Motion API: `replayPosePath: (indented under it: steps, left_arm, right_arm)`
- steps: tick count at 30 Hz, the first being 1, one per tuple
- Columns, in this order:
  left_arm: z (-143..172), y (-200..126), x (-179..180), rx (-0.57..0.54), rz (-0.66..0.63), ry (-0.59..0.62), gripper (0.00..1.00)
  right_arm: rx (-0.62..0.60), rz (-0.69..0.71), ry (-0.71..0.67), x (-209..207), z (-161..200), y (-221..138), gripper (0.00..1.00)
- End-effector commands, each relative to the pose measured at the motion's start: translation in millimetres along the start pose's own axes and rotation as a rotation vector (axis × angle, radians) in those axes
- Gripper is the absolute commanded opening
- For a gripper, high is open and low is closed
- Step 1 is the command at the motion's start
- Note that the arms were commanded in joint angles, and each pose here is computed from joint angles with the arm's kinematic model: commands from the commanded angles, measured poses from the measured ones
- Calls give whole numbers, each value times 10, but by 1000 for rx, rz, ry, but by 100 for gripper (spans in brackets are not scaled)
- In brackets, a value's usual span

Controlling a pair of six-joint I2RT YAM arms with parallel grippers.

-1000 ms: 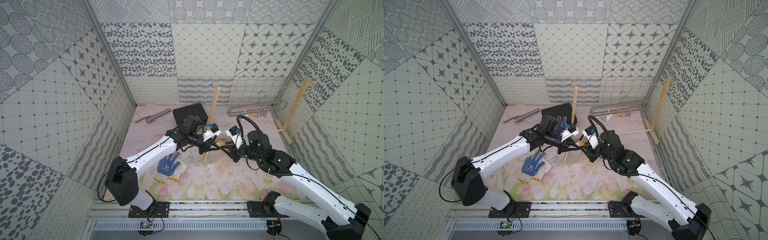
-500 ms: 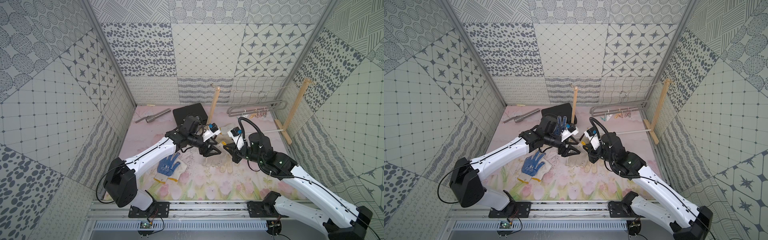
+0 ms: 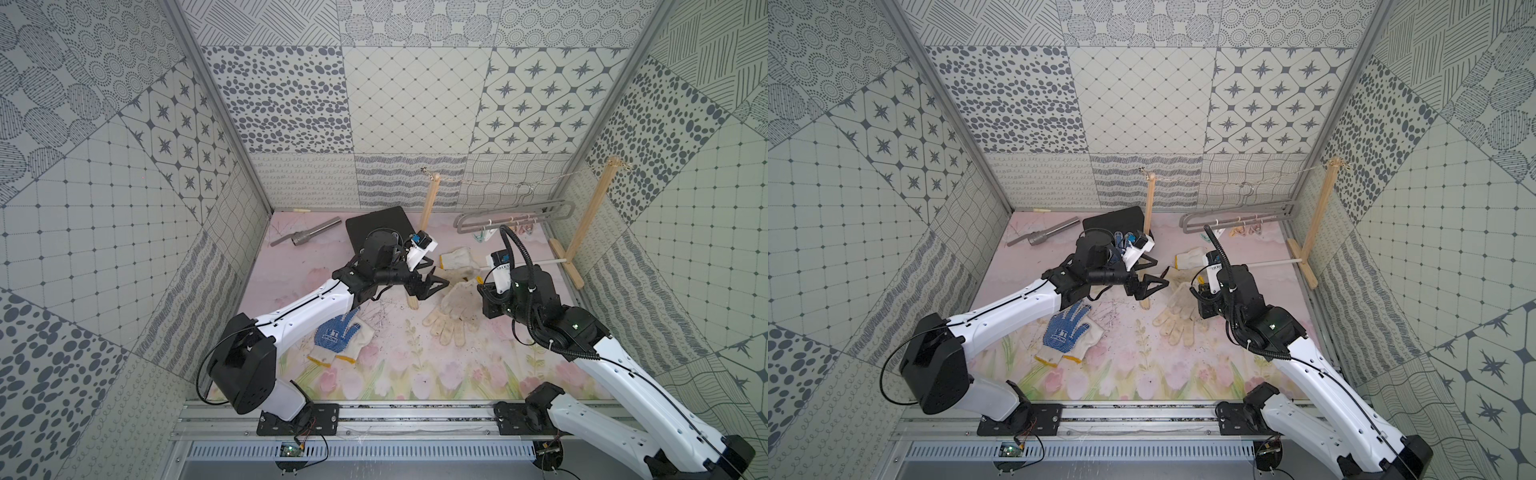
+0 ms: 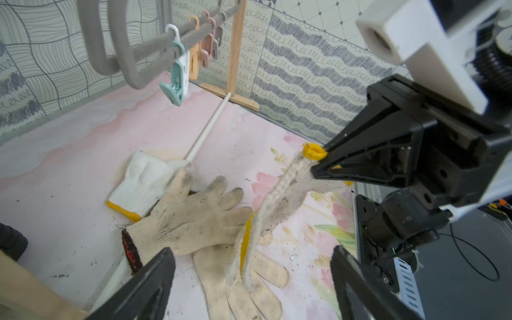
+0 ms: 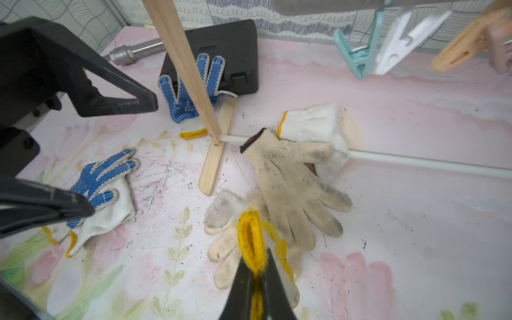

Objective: Clip the gloves onto a hanger to dry
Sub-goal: Pick up the glove from the center of the board, then pick up the clamp from the hanger.

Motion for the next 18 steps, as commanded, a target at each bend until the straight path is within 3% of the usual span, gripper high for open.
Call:
replayPosePath:
  steps: [1,8,18]
  left_arm:
    - [-526,108,159,-272,-118,-4,89]
    - [-682,446,453,-331,-242,-16,91]
    - [-748,948,691,-319,-193,-24,91]
  right_arm:
    - [-82,87,74,-161,-193,-189,0]
    - [-114,147,170,-415,-270,-241,0]
    - [-135,139,263,-716,-276,-208,0]
Point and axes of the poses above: each gripper's point midway between its finger pads, its own y axis out along the fingers, its own x axis along the line the jaws close on, z = x × y, the point moved 6 cm from there along -y, back along the fingers, and after that the axes turned 11 degrees about -y, right-handed, at the moved point
